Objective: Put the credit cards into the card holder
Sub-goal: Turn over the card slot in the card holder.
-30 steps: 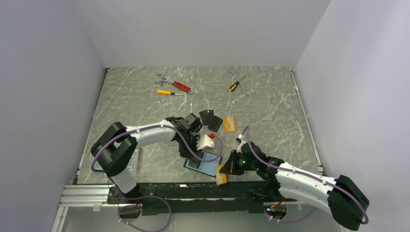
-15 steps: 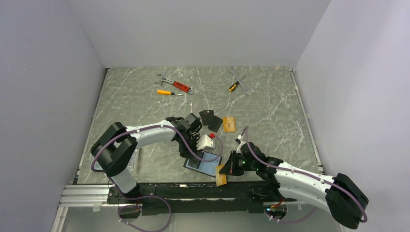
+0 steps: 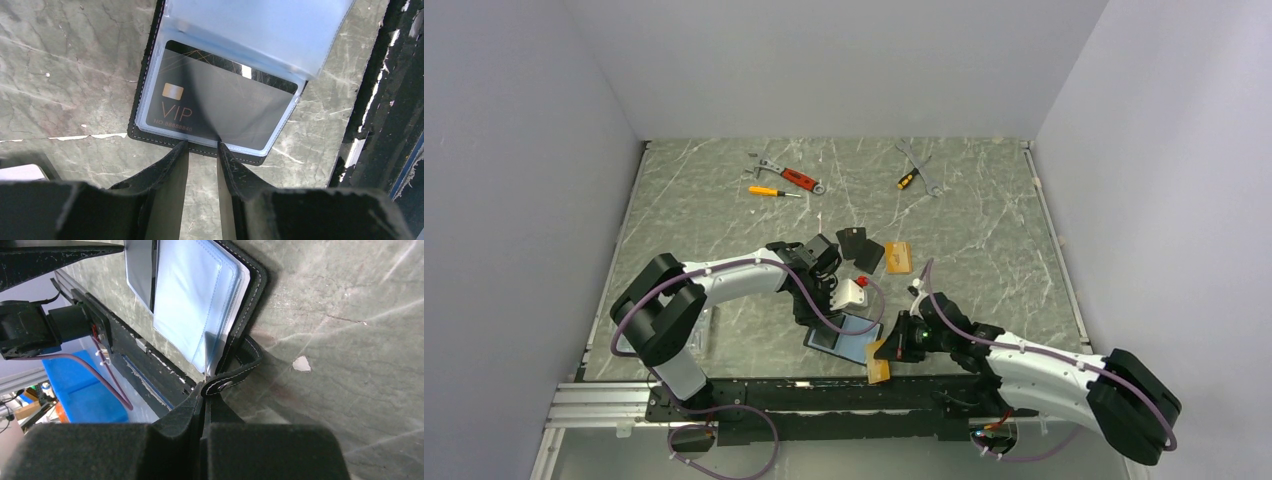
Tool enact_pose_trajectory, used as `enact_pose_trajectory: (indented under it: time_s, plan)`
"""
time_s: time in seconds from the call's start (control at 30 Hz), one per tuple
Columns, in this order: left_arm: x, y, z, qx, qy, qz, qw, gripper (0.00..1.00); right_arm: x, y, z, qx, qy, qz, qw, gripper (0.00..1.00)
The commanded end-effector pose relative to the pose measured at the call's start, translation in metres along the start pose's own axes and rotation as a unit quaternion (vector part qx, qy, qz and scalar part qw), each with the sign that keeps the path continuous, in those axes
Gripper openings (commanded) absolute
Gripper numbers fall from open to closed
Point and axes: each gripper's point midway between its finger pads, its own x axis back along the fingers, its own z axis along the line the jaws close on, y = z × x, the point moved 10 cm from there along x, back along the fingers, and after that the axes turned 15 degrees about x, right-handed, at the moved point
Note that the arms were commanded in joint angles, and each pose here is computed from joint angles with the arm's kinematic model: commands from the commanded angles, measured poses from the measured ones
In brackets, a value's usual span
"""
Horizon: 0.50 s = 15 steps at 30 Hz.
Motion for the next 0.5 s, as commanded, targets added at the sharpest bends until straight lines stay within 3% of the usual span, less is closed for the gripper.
enact_pose_trajectory:
  time_s: [0.0,0.47]
  plan:
    - [0.012,0.009,-0.002,-0.02,0.006,-0.022,1.0,0.33,-0.005,0.004,0.002,0.002,0.018,-0.007,1.0,0.0]
    - [0.025,0.016,-0.008,-0.021,-0.01,-0.039,0.999,0.33,-0.021,0.017,0.006,0.011,0.022,-0.001,1.0,0.0]
